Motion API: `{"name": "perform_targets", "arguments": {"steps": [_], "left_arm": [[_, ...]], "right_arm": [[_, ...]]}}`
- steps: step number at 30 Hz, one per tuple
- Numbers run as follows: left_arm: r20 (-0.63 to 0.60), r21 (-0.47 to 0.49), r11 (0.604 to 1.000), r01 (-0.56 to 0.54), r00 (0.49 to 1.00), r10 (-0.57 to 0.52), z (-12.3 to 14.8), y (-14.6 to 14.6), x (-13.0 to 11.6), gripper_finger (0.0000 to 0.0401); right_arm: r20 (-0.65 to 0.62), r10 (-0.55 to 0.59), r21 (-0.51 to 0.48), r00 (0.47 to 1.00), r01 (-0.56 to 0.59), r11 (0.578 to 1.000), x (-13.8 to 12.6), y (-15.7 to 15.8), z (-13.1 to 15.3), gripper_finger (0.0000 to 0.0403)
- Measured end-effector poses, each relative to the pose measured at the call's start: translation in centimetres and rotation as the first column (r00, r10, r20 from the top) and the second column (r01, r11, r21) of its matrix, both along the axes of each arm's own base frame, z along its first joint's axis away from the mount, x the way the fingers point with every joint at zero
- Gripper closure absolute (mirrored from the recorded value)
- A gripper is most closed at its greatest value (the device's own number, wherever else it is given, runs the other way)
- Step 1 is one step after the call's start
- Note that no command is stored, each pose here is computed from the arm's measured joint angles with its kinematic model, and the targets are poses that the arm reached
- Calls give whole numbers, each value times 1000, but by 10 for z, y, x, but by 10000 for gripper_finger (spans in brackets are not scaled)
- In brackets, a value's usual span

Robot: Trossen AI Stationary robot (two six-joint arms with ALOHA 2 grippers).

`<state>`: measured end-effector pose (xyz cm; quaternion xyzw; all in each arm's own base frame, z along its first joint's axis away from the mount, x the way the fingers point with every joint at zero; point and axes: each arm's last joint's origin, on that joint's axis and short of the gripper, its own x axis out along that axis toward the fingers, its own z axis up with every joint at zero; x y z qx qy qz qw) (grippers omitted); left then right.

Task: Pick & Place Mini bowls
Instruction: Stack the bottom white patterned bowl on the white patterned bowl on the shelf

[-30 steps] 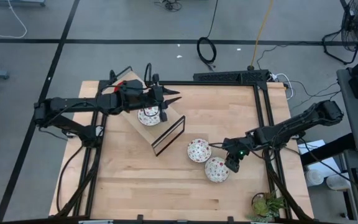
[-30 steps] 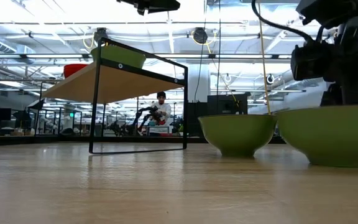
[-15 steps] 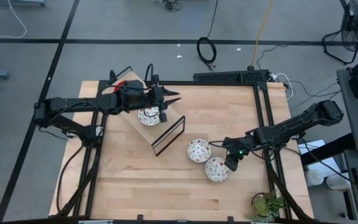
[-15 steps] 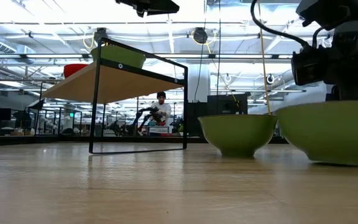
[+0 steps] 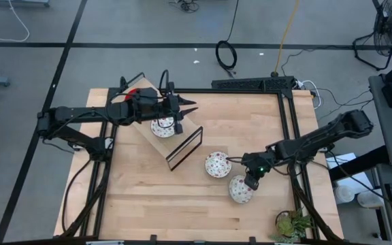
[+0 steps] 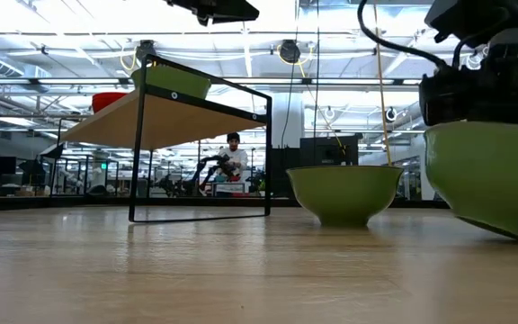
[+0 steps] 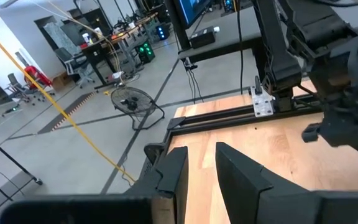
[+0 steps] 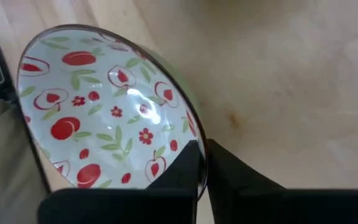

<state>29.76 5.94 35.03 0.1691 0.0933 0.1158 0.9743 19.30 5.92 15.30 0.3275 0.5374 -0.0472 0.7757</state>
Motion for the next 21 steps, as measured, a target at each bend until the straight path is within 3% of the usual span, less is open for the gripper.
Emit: {"name": "perform_targets", "arguments": {"steps": [9,17,21], "left_arm": [[-8,-5,1000,0,1000,0,-1,0,0,313],[-8,-4,1000,0,1000,0,-1,0,0,313],[-8,-3,1000,0,1000,0,-1,0,0,313]], "right_arm": [[111,-41,-177,993,61,982,-14,-16,20,401],[274,-41,-163,961,88,983,-28,-21,47,402],[338,-25,-214,941,103,971,-36,-24,56,402]]}}
